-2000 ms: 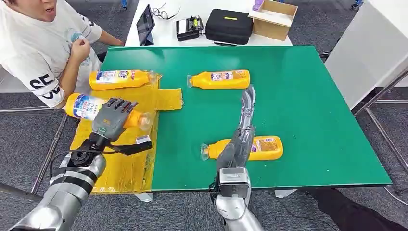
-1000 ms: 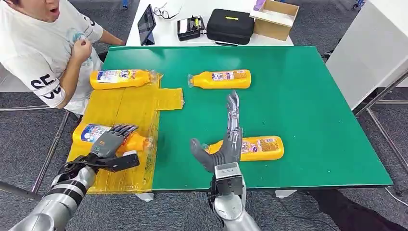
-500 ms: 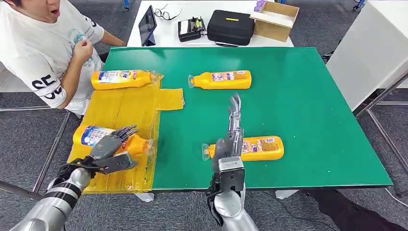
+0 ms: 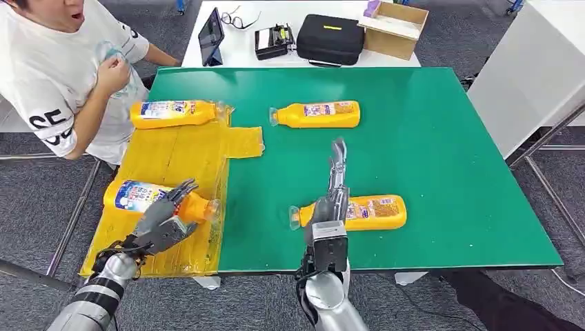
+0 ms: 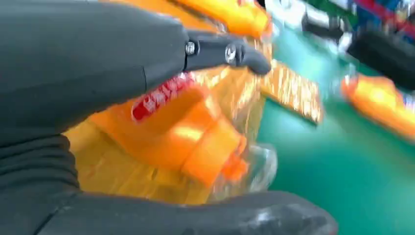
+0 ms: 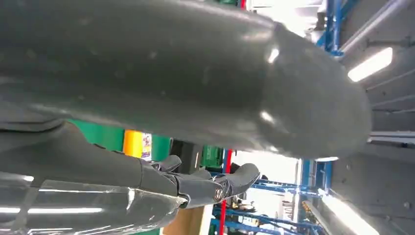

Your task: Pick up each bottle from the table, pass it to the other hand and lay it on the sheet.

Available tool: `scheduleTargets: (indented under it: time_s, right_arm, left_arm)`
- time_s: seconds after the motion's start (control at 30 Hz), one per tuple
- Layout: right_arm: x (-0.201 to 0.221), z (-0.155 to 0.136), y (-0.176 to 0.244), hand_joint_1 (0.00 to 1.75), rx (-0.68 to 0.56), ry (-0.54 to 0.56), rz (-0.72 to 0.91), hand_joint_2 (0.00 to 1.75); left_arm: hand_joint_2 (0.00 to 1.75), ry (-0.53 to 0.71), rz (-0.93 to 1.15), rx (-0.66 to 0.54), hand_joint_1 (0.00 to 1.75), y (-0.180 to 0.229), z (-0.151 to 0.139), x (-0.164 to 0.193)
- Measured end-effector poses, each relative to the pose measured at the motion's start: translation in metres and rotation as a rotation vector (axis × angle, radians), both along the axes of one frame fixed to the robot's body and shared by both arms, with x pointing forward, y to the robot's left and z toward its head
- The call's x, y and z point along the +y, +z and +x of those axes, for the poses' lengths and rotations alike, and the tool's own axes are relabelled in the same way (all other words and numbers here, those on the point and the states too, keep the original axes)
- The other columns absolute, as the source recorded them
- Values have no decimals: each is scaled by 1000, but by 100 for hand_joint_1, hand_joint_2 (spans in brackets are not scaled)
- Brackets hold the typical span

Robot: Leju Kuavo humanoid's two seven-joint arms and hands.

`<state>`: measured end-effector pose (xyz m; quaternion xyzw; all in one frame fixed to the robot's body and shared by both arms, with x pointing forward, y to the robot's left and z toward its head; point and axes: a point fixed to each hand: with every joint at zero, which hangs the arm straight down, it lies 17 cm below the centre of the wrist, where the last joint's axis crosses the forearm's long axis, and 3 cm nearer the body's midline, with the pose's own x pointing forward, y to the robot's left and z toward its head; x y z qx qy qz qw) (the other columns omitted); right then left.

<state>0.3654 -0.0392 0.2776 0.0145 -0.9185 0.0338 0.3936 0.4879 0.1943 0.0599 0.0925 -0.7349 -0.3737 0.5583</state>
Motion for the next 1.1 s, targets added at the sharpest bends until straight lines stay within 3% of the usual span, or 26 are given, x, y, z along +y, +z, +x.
scheduleTargets:
  time_s: [0.13, 0.23, 0.4, 0.5, 0.63, 0.87, 1.1]
  right_arm:
    - [16, 6, -12, 0, 33, -10, -146, 175]
    - [30, 24, -44, 0, 117, -3, -376, 175]
    - [22, 54, -113, 0, 229, 22, -743, 175]
    - [4, 71, -150, 0, 302, 57, -892, 175]
    - [-18, 86, -165, 0, 325, 37, -963, 175]
    - [-51, 102, -200, 0, 420, 46, -1107, 175]
    - [-102, 109, -228, 0, 520, 130, -1233, 175]
  left_arm:
    - [0, 259, -255, -158, 0, 62, 22, 37]
    - [0, 430, -387, -290, 0, 102, 23, 78]
    - [0, 562, -668, -373, 0, 130, 3, 134]
    - [0, 607, -695, -395, 0, 129, -6, 154]
    - [0, 645, -708, -404, 0, 124, -15, 168]
    - [0, 658, -718, -400, 0, 119, -20, 170]
    - [0, 629, -710, -353, 0, 106, -17, 156]
